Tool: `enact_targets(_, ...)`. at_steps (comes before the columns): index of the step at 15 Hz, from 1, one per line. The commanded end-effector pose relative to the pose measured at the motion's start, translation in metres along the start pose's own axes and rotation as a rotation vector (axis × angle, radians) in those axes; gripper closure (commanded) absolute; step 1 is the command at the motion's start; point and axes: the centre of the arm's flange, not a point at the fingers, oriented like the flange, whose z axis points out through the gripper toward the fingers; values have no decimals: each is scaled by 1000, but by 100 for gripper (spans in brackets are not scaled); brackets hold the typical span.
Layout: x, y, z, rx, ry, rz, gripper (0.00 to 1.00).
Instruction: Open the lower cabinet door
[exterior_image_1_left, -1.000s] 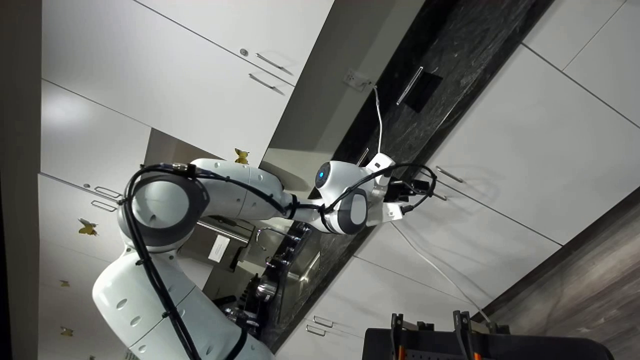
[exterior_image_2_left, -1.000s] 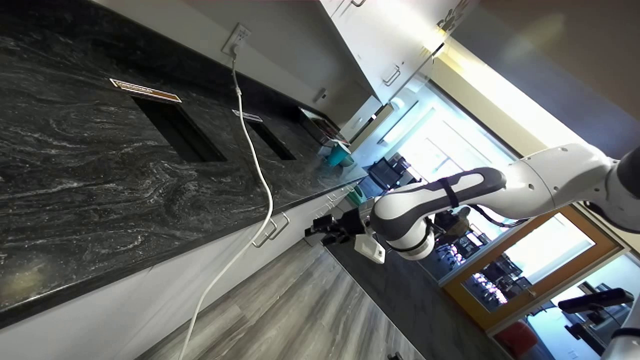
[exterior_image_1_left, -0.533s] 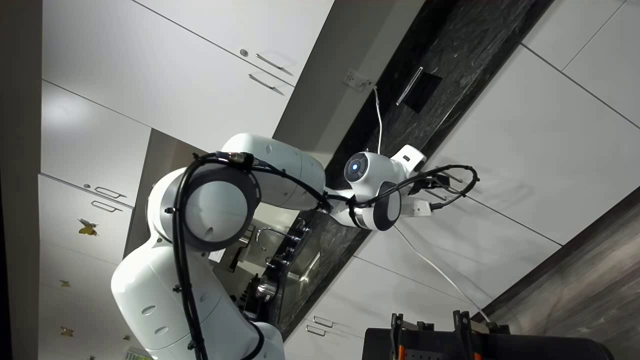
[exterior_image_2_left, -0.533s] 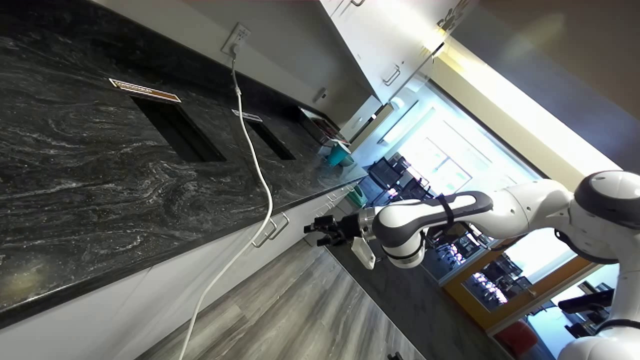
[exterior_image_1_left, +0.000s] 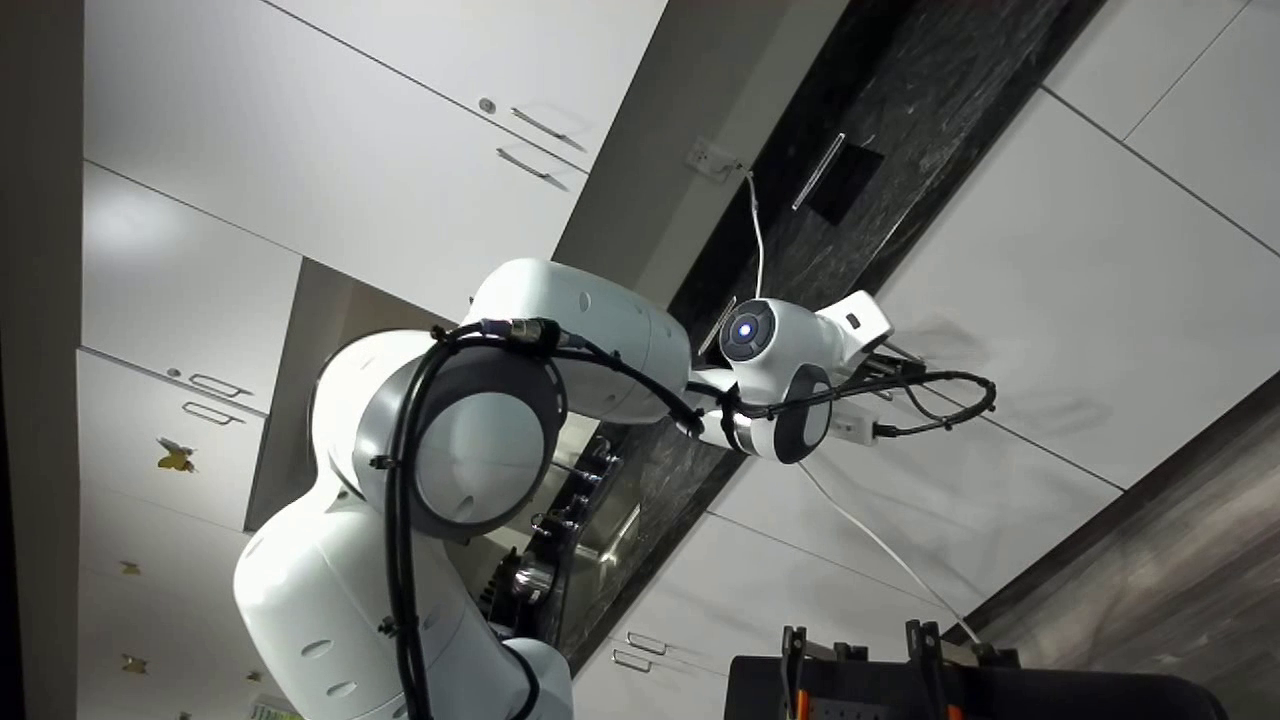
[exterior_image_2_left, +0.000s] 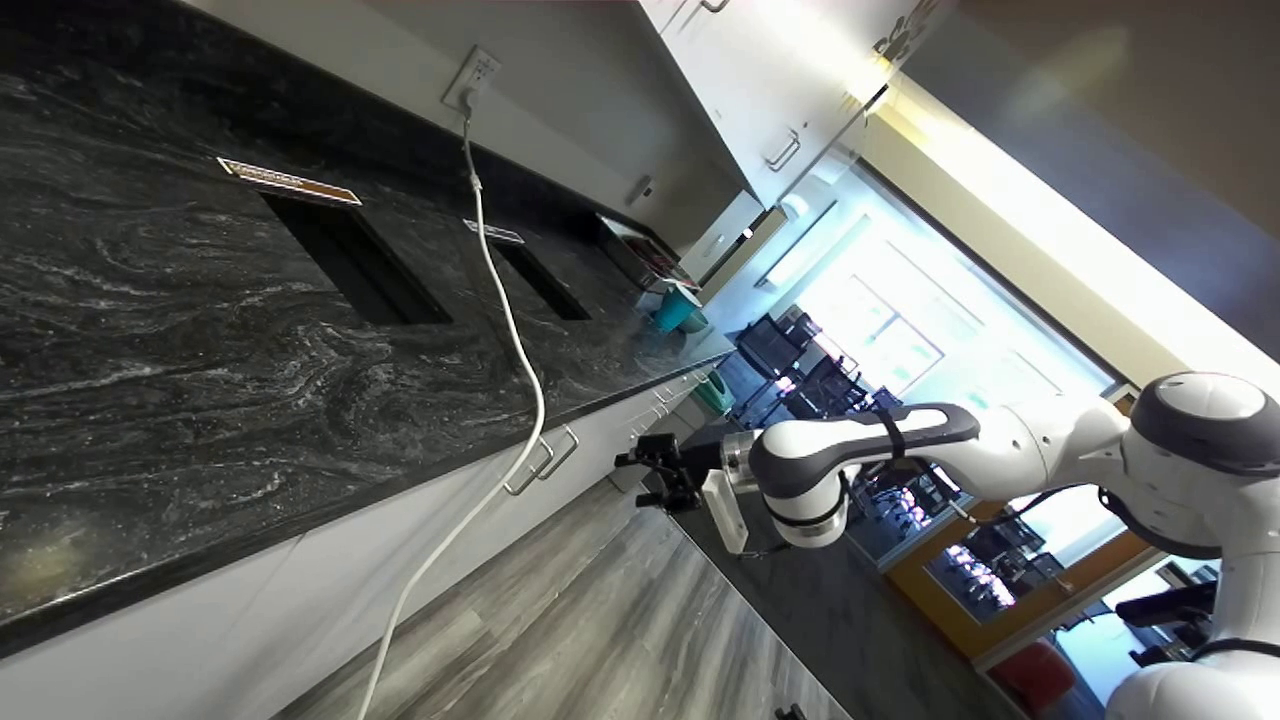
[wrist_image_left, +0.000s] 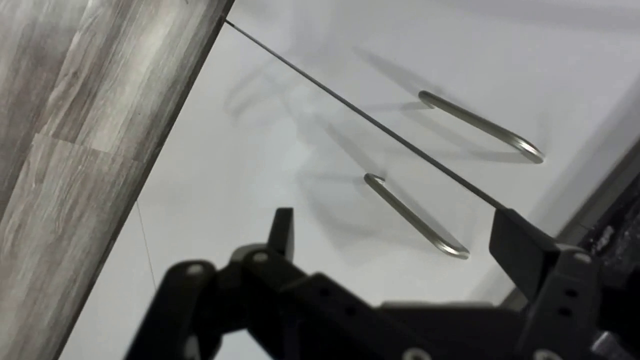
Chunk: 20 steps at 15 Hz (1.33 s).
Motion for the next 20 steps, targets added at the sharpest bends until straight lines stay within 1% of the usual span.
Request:
enact_targets(1,7,-21,-5,22,-22,200,0)
enact_targets(4,12,-30,0,47,-100,344,0)
enact_targets(7,19,-25,10,60,-179,474,0)
enact_targets(12,30,12,26,73,-247,716,0)
enact_targets(13,21,4,17,48,-221,625,0)
enact_targets(15,21,11,19,48,-221,630,0)
enact_targets(18,20,8,21,48,-225,623,0)
enact_targets(19,25,8,21,66,-206,658,0)
enact_targets(20,30,12,19,103,-195,731,0)
